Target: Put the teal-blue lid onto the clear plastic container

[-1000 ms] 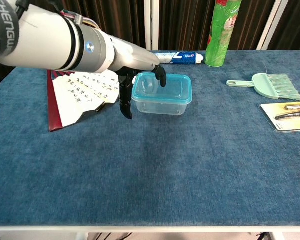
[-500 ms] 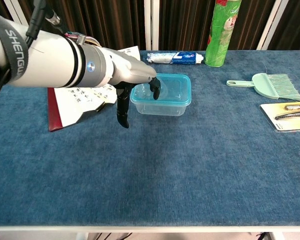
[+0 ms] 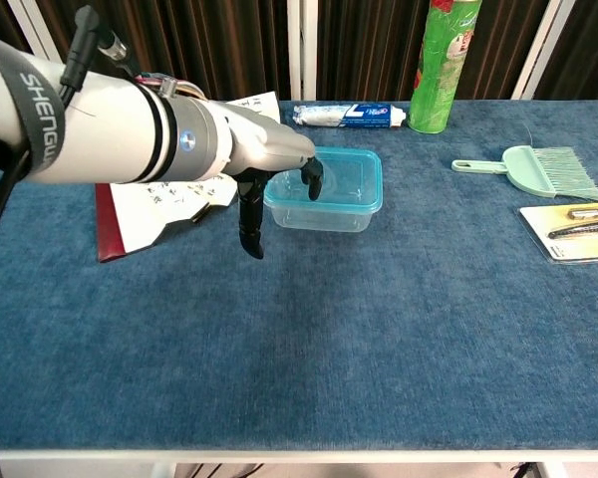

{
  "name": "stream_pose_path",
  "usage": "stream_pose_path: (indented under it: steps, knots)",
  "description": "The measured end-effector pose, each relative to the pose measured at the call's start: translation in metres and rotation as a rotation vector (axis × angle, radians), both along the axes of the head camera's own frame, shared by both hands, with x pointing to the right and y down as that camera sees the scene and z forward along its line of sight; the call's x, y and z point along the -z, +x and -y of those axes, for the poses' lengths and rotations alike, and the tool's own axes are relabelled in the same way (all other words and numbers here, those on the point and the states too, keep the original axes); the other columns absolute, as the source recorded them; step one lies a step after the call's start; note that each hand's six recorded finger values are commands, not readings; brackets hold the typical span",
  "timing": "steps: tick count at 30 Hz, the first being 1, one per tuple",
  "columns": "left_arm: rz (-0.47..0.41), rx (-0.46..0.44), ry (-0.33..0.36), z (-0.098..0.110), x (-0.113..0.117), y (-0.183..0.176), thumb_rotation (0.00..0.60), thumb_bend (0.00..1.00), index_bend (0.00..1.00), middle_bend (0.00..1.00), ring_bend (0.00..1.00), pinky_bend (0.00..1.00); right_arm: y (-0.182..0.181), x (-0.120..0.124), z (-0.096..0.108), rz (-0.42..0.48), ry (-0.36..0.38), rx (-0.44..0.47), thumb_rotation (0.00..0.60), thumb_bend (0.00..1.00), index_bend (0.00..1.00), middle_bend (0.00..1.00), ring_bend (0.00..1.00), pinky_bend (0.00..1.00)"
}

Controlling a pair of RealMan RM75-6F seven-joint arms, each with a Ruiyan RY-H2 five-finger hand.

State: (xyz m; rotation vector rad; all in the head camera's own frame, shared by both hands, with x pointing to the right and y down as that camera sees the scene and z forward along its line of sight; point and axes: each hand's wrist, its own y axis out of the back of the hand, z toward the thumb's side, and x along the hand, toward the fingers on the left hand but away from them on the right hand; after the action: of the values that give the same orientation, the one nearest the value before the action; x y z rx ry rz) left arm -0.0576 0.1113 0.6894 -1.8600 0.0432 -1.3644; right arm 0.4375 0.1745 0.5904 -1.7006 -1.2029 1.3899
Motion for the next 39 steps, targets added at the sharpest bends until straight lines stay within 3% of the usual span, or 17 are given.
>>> stream_pose_path:
  steps: [10, 29, 39]
  knots:
    - [-0.016, 0.022, 0.035, 0.010, 0.014, -0.008, 0.600, 0.02, 0.24, 0.16, 0.00, 0.00, 0.001, 0.002, 0.000, -0.001, 0.006, 0.000, 0.600, 0.05, 0.00, 0.00, 0.00, 0.00]
    - [0.038, 0.016, 0.008, -0.002, -0.007, -0.015, 0.600, 0.02, 0.24, 0.16, 0.00, 0.00, 0.000, 0.001, -0.002, 0.000, 0.001, 0.001, 0.600, 0.05, 0.00, 0.00, 0.00, 0.00]
    - [-0.060, 0.024, 0.073, 0.016, 0.017, 0.008, 0.600, 0.02, 0.24, 0.16, 0.00, 0.00, 0.000, 0.002, -0.002, -0.001, 0.004, 0.001, 0.600, 0.05, 0.00, 0.00, 0.00, 0.00]
